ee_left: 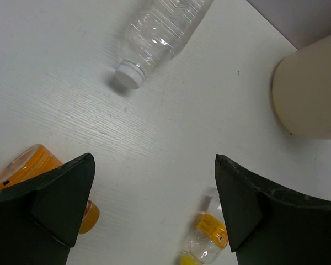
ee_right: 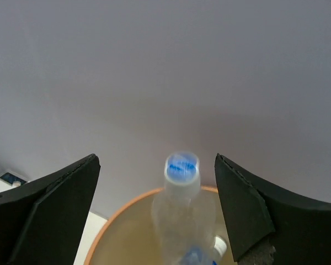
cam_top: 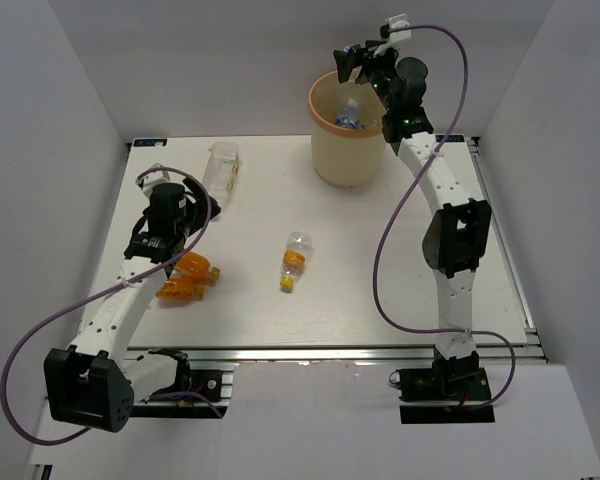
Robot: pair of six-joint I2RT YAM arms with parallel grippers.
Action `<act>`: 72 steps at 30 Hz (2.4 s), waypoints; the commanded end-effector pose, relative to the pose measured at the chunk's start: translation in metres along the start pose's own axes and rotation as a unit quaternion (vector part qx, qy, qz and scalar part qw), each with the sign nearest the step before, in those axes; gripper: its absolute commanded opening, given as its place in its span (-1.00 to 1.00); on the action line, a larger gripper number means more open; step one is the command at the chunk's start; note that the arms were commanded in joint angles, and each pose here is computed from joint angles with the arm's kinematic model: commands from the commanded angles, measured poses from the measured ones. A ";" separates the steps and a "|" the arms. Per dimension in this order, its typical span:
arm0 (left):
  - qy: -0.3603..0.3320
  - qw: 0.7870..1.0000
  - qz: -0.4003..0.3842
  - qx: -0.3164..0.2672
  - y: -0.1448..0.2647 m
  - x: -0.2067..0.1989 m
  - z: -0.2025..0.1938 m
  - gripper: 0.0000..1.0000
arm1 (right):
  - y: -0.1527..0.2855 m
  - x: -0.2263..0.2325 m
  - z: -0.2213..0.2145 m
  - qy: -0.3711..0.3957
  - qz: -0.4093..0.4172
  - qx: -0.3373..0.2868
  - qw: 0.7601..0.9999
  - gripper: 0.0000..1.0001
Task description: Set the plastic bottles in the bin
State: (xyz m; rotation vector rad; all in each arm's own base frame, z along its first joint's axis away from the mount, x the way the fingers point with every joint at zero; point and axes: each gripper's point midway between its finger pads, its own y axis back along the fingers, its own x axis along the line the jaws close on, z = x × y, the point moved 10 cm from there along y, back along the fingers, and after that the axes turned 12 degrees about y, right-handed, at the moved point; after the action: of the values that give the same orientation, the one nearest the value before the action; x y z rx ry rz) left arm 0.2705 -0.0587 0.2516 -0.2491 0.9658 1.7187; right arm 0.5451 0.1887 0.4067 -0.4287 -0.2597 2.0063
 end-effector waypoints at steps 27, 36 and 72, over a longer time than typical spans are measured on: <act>0.045 0.998 0.044 -0.030 0.015 0.009 0.004 0.96 | 0.258 0.211 -0.038 -0.186 0.027 0.379 0.906 0.79; 0.049 0.997 0.040 -0.042 0.027 0.016 0.004 0.96 | 0.268 0.269 -0.078 -0.200 0.007 0.436 0.877 0.79; 0.102 0.985 0.129 -0.054 0.083 0.067 -0.014 0.96 | 0.204 0.231 -0.045 -0.166 0.023 0.263 0.950 -0.56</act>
State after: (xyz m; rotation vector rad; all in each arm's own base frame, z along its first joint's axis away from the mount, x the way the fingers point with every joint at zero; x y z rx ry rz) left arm 0.1768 -0.0336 0.2415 -0.3996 1.0966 1.9387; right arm 0.2786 0.3030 0.1435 0.5207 0.4153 1.9936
